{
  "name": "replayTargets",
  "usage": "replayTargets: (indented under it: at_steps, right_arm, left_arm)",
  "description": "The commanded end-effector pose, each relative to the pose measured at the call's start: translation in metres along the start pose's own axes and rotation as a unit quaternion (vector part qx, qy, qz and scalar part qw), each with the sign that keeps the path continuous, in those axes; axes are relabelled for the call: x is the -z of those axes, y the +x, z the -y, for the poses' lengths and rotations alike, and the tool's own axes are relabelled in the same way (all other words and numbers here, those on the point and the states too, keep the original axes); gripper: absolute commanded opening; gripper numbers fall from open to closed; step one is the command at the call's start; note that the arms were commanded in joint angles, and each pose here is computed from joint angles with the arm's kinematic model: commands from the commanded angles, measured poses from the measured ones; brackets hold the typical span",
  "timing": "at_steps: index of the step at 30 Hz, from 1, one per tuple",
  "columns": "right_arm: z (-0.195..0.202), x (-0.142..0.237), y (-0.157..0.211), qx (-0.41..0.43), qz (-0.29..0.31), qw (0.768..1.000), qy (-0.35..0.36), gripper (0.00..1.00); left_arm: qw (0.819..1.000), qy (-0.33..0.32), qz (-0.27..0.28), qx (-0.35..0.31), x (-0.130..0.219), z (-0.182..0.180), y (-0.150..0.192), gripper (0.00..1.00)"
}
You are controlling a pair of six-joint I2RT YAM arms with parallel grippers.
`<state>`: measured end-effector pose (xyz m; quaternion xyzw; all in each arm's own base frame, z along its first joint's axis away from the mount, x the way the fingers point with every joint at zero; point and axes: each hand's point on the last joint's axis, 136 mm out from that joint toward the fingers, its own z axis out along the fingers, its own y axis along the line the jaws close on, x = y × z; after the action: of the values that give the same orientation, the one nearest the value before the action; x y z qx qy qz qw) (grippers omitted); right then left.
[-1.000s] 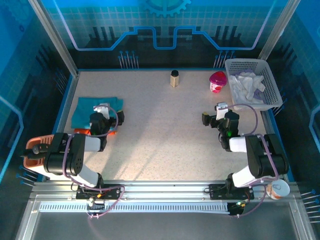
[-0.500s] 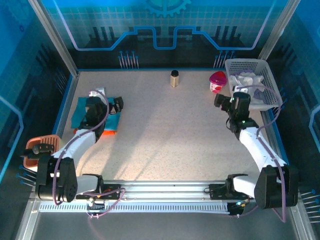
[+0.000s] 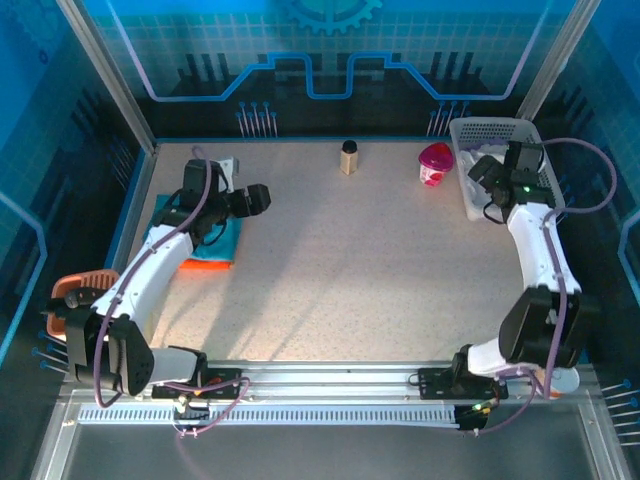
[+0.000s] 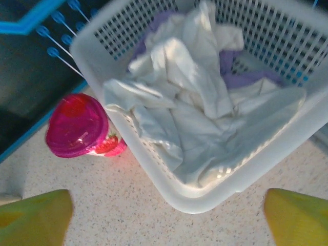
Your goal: Fold and stack the t-shirts
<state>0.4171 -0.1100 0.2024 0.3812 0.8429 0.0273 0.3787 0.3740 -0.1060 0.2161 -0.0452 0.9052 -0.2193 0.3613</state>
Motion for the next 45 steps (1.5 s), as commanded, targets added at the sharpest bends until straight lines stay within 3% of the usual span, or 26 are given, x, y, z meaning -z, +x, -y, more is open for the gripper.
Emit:
replayTargets:
  at_steps: [1,10,14,19,24,26,27,31,35,39,45]
  right_arm:
    - [0.001,-0.017,-0.001,-0.056,-0.034,0.998,-0.003,0.87]
    - [-0.010,-0.081,-0.006,-0.122,-0.036,0.992,-0.025,0.77]
    - [-0.017,-0.112,-0.005,-0.148,-0.059,0.986,-0.043,0.67]
    - [-0.032,-0.139,-0.003,-0.166,-0.071,0.980,-0.080,0.68]
    - [-0.037,-0.160,0.006,-0.177,-0.097,0.977,-0.074,0.72]
    - [-0.042,-0.164,0.006,-0.173,-0.103,0.976,-0.084,0.67]
    - [-0.044,-0.165,0.006,-0.173,-0.104,0.975,-0.087,0.61]
    - [-0.048,-0.160,0.004,-0.184,-0.098,0.972,-0.106,0.22]
    - [-0.065,-0.140,-0.007,-0.176,-0.076,0.968,-0.163,0.03]
    - [-0.059,-0.114,-0.012,-0.172,-0.041,0.971,-0.159,0.00]
    - [-0.036,-0.063,-0.032,-0.162,0.077,0.974,-0.135,0.00]
  left_arm:
    - [0.998,0.038,-0.056,0.003,0.012,0.020,0.025,0.85]
    - [0.994,0.070,-0.086,0.012,0.010,0.031,0.063,0.85]
    - [0.993,0.070,-0.093,0.015,0.009,0.029,0.074,0.85]
    - [0.992,0.078,-0.093,0.021,0.010,0.031,0.079,0.85]
    - [0.992,0.081,-0.094,0.022,0.010,0.033,0.080,0.85]
    - [0.992,0.082,-0.094,0.022,0.011,0.034,0.080,0.85]
    - [0.992,0.082,-0.094,0.022,0.012,0.035,0.081,0.85]
    - [0.992,0.080,-0.092,0.020,0.013,0.033,0.085,0.85]
    - [0.992,0.079,-0.095,0.025,0.011,0.032,0.089,0.85]
    - [0.991,0.085,-0.096,0.029,0.009,0.035,0.091,0.85]
    - [0.991,0.094,-0.096,0.025,0.007,0.043,0.090,0.84]
